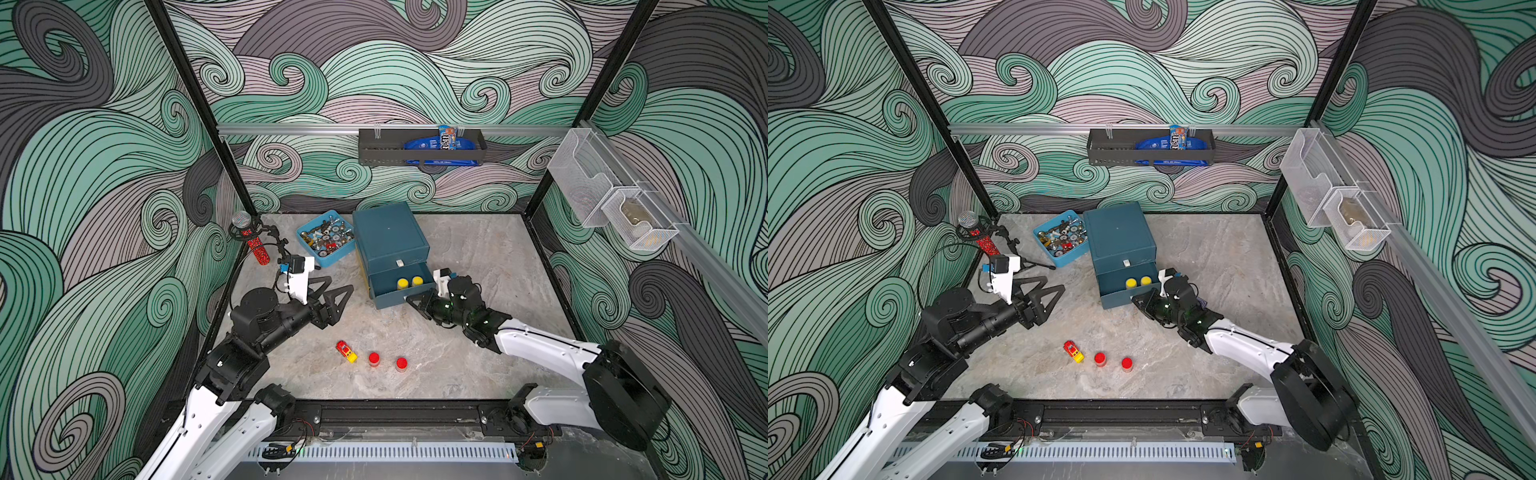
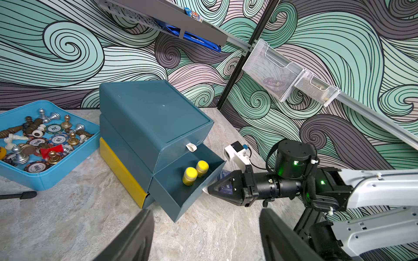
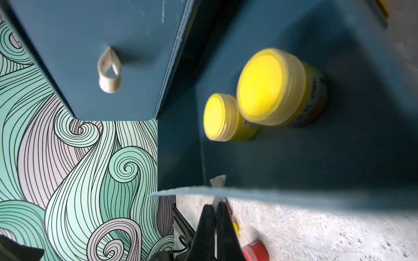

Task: Put the paint cans in the drawer according to color
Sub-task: Close the drawer in the storage box.

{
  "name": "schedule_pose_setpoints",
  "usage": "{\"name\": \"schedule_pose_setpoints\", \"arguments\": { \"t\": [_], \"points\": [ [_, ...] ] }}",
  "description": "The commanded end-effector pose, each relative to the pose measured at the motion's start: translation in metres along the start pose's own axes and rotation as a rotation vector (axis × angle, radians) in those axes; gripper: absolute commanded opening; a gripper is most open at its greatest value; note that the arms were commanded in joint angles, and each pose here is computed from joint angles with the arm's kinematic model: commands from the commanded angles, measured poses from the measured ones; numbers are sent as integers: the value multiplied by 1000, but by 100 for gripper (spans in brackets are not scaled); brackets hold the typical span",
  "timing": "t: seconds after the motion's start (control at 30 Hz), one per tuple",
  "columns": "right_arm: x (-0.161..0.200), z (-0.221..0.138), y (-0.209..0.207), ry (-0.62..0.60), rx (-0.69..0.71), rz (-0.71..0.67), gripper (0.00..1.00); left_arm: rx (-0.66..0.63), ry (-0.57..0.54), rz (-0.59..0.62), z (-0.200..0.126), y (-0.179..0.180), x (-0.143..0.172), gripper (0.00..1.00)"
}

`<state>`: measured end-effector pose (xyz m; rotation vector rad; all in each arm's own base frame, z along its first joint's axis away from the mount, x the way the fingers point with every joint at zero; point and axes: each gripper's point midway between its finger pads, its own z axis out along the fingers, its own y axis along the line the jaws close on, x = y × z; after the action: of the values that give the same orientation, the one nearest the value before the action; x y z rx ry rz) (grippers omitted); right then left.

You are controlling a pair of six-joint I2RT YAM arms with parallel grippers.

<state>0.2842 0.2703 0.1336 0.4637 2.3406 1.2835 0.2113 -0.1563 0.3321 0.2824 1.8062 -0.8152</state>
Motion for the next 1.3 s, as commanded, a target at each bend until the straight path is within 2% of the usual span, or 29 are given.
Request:
{"name": "schedule_pose_setpoints", "arguments": {
  "t": [0.0,0.17,0.73,0.87,0.97,1.27],
  "points": [
    [-17,8,17,-50,-38,-8,0,27,-46,7,-7,-10,-16,76],
    [-35,24,24,-97,-28,-22,0,26,-47,8,-8,-10,-16,76],
    [-63,58,30,-177,-66,108,0,17,-47,10,-8,-8,-14,76],
    [-61,60,21,-177,-59,168,12,18,-47,10,-8,-8,-14,76],
    [-60,59,19,-177,-59,193,17,18,-46,12,-7,-8,-14,76],
    [-66,60,16,-221,-104,329,14,25,-41,12,-6,-8,-13,76]
  ]
}}
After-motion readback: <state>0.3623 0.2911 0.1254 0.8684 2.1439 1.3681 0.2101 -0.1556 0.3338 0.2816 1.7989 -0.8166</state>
